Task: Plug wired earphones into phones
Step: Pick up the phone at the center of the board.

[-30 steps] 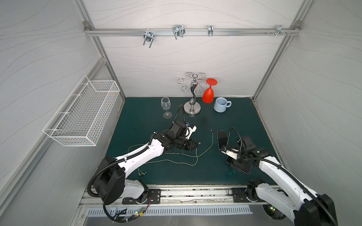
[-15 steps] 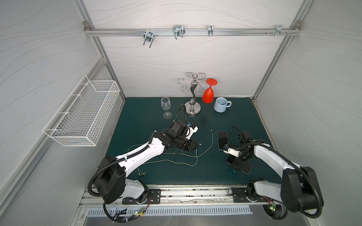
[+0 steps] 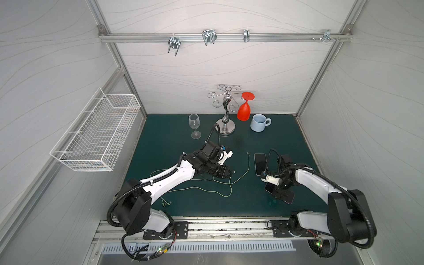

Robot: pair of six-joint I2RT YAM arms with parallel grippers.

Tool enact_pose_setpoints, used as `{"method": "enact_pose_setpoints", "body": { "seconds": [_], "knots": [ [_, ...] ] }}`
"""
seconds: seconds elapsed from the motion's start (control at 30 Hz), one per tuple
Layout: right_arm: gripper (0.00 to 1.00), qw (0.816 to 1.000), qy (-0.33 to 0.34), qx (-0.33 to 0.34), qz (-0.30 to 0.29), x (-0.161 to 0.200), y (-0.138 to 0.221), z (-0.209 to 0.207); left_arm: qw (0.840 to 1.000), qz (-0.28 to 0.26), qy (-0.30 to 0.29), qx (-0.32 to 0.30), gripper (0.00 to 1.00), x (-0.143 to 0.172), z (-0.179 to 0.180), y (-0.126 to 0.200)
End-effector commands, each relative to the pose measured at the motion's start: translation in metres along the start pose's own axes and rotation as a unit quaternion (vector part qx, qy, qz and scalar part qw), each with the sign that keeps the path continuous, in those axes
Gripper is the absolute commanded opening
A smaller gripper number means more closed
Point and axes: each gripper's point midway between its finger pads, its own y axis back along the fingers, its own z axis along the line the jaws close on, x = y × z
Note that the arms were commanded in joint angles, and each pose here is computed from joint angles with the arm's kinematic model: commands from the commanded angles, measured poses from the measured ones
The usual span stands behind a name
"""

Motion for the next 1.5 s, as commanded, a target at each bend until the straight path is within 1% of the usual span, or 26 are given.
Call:
{"method": "enact_pose_setpoints", "body": {
  "seconds": [0.0, 0.13, 0.2, 0.3, 0.53, 0.67, 0.77, 0.93, 1.13, 1.27, 1.4, 1.47],
  "knots": [
    [0.88, 0.999, 0.007, -0.037, 0.024, 0.008, -0.02, 0.018, 1.0, -0.017, -0.009, 0.012, 0.0, -0.015, -0.006, -0.002],
    [0.82, 0.999, 0.007, -0.034, 0.032, 0.009, -0.022, 0.017, 1.0, -0.014, -0.006, 0.011, 0.0, -0.016, -0.005, -0.004],
    [0.76, 0.999, 0.004, -0.037, 0.03, 0.007, -0.022, 0.019, 1.0, -0.015, -0.005, 0.01, 0.0, -0.016, -0.004, -0.005],
    [0.7, 0.999, 0.003, -0.031, 0.034, 0.005, -0.025, 0.021, 1.0, -0.016, -0.002, 0.004, 0.0, -0.017, -0.001, -0.006],
    [0.65, 1.0, -0.004, -0.022, 0.021, -0.009, -0.012, 0.018, 1.0, -0.016, 0.0, 0.004, 0.0, -0.017, 0.0, -0.008],
    [0.65, 1.0, 0.002, -0.013, 0.001, -0.02, -0.001, 0.021, 1.0, -0.014, 0.004, 0.004, 0.0, -0.015, 0.001, -0.009],
    [0.65, 0.999, 0.024, 0.003, -0.026, -0.034, 0.006, 0.023, 1.0, -0.015, 0.01, 0.002, 0.0, -0.012, 0.003, -0.009],
    [0.65, 0.997, 0.063, 0.02, -0.049, -0.057, 0.016, 0.03, 1.0, -0.02, 0.016, -0.002, 0.0, -0.01, 0.006, -0.009],
    [0.65, 0.994, 0.096, -0.001, -0.044, -0.081, 0.01, 0.046, 0.999, -0.025, 0.024, -0.013, 0.0, -0.006, 0.013, -0.009],
    [0.68, 0.993, 0.114, -0.018, -0.027, -0.091, 0.002, 0.056, 0.999, -0.028, 0.029, -0.019, 0.0, -0.002, 0.017, -0.01],
    [0.77, 0.993, 0.114, -0.024, -0.01, -0.086, -0.002, 0.058, 0.999, -0.033, 0.033, -0.025, 0.0, -0.001, 0.02, -0.009],
    [0.86, 0.993, 0.117, -0.028, 0.013, -0.072, -0.004, 0.06, 0.998, -0.034, 0.034, -0.028, 0.0, 0.0, 0.021, -0.008]
  ]
}}
